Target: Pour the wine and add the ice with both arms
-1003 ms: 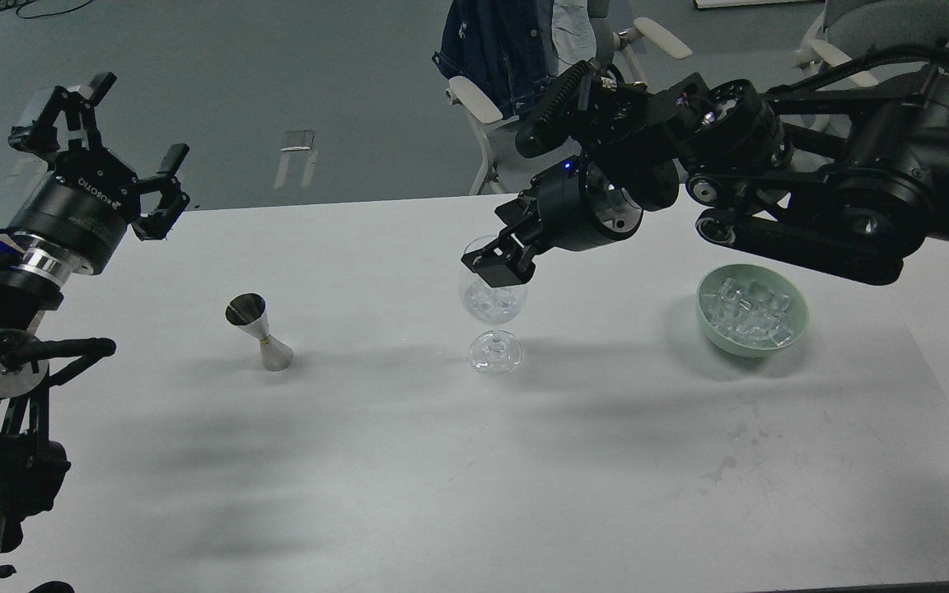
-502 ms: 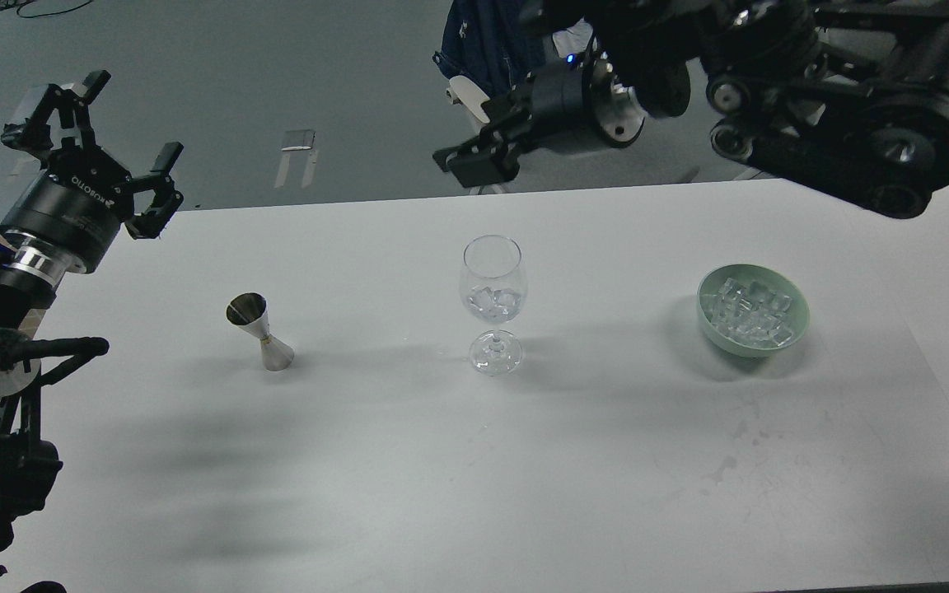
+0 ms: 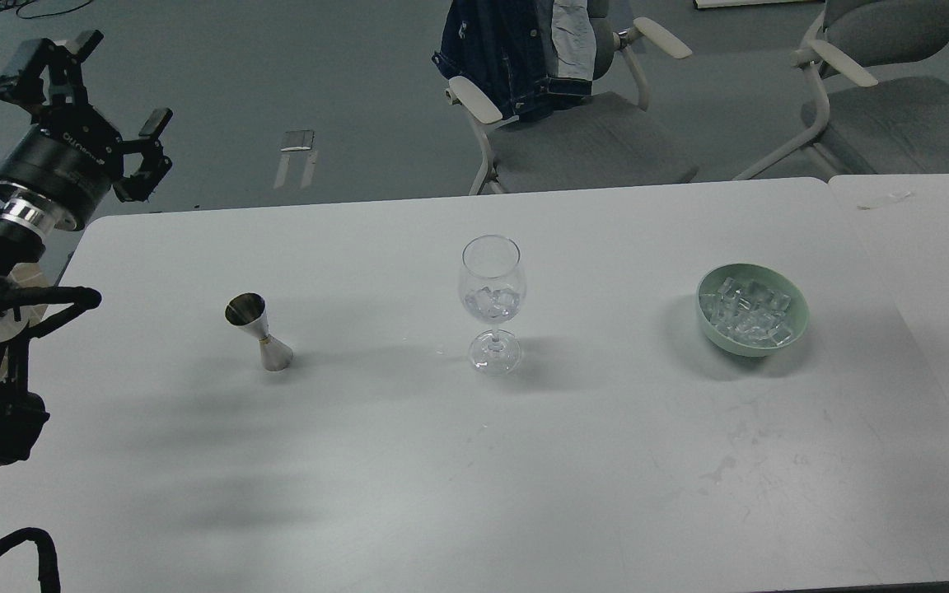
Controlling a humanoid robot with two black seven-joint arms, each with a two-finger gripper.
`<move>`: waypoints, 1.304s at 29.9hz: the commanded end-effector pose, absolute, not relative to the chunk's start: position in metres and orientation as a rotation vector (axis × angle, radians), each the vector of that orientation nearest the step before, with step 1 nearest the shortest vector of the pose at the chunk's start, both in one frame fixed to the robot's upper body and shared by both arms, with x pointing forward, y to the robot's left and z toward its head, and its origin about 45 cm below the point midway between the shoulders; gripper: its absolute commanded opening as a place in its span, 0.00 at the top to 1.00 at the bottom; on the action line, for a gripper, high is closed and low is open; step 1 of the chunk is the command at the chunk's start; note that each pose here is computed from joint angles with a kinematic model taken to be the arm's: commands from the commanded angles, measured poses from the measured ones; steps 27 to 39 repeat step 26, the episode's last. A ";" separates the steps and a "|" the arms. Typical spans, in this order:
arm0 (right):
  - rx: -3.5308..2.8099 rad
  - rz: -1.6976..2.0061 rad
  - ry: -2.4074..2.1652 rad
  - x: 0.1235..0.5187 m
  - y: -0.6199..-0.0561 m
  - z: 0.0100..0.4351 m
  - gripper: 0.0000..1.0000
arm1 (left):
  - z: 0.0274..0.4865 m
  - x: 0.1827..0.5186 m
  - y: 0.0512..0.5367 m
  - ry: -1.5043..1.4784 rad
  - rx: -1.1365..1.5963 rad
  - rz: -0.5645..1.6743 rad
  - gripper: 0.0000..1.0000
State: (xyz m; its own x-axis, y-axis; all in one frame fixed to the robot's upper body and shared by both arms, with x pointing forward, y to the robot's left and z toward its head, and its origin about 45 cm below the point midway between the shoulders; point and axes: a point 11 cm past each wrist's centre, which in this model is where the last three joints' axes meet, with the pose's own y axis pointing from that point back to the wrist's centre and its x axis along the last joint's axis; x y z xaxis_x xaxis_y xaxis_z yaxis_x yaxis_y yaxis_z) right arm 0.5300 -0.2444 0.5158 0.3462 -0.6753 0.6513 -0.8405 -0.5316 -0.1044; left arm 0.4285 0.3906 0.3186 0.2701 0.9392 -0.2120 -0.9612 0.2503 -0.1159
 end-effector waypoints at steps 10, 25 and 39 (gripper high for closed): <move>2.633 0.266 -2.075 0.542 -0.264 0.423 0.00 | 0.325 0.479 0.354 0.197 -0.275 1.283 0.02; 2.644 0.015 -2.208 0.536 -0.277 0.377 0.00 | 0.346 0.503 0.309 0.224 -0.300 1.215 0.02; 2.649 0.013 -2.205 0.536 -0.275 0.377 0.00 | 0.347 0.503 0.309 0.220 -0.295 1.214 0.02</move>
